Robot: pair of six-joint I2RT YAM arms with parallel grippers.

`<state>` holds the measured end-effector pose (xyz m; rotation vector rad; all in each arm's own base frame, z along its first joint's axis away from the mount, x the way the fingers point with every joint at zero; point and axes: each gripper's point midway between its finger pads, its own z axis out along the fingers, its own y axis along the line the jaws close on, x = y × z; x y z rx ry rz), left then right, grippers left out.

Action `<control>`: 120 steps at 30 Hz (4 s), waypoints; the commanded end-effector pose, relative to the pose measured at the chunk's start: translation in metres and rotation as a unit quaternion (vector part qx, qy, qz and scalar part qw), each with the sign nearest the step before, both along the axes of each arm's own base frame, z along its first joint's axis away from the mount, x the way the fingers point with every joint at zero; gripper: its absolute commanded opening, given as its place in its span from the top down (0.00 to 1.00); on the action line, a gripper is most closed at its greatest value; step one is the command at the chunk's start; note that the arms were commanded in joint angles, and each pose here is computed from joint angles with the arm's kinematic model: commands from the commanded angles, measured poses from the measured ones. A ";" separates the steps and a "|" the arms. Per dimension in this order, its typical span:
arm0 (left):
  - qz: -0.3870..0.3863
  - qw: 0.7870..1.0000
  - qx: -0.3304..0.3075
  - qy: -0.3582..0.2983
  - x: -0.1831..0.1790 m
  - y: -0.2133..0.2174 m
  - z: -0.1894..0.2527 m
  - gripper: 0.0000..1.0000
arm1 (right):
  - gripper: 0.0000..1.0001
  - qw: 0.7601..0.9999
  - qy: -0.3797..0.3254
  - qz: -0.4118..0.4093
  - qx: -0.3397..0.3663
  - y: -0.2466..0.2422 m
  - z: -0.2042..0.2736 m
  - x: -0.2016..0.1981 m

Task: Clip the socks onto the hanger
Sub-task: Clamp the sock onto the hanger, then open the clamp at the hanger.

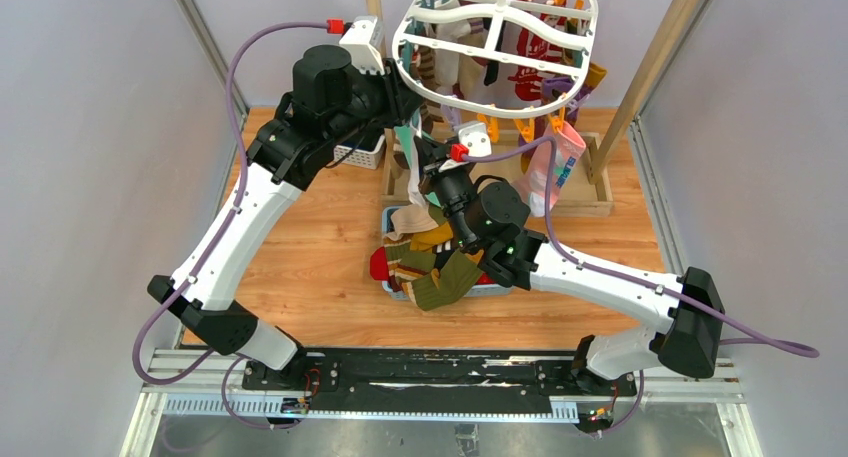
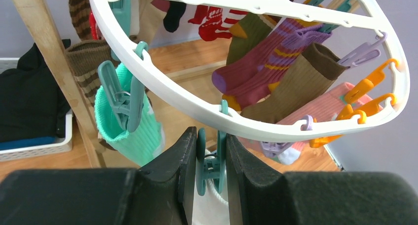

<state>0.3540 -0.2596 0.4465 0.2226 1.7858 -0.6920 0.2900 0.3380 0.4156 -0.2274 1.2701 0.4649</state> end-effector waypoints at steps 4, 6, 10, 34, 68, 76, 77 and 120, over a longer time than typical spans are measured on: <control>0.013 1.000 -0.006 -0.020 0.004 0.000 0.011 1.00 | 1.00 0.999 -0.024 -0.025 0.034 -0.016 0.025 0.004; 0.014 1.000 -0.006 -0.022 0.004 0.001 0.012 1.00 | 1.00 0.999 -0.027 -0.028 0.036 -0.018 0.027 0.004; 0.014 1.000 -0.007 -0.023 0.003 0.001 0.013 1.00 | 1.00 0.999 -0.026 -0.023 0.039 -0.018 0.027 0.003; 0.014 0.999 -0.005 -0.029 0.002 0.002 0.016 1.00 | 1.00 0.997 -0.030 -0.024 0.061 -0.025 0.032 0.000; -0.020 0.994 0.069 -0.081 -0.026 0.028 0.018 0.35 | 0.34 0.988 0.073 0.130 0.039 -0.065 -0.036 -0.032; -0.139 0.983 0.081 -0.089 -0.070 0.012 0.011 0.39 | 0.35 0.981 0.066 0.165 0.076 -0.065 -0.020 -0.017; -0.154 0.981 0.076 -0.090 -0.077 0.009 0.012 0.39 | 0.36 0.981 0.064 0.164 0.080 -0.065 -0.017 -0.013; -0.246 0.969 0.010 -0.016 -0.114 -0.028 -0.011 0.40 | 0.83 0.983 -0.045 0.109 0.144 -0.060 0.024 0.008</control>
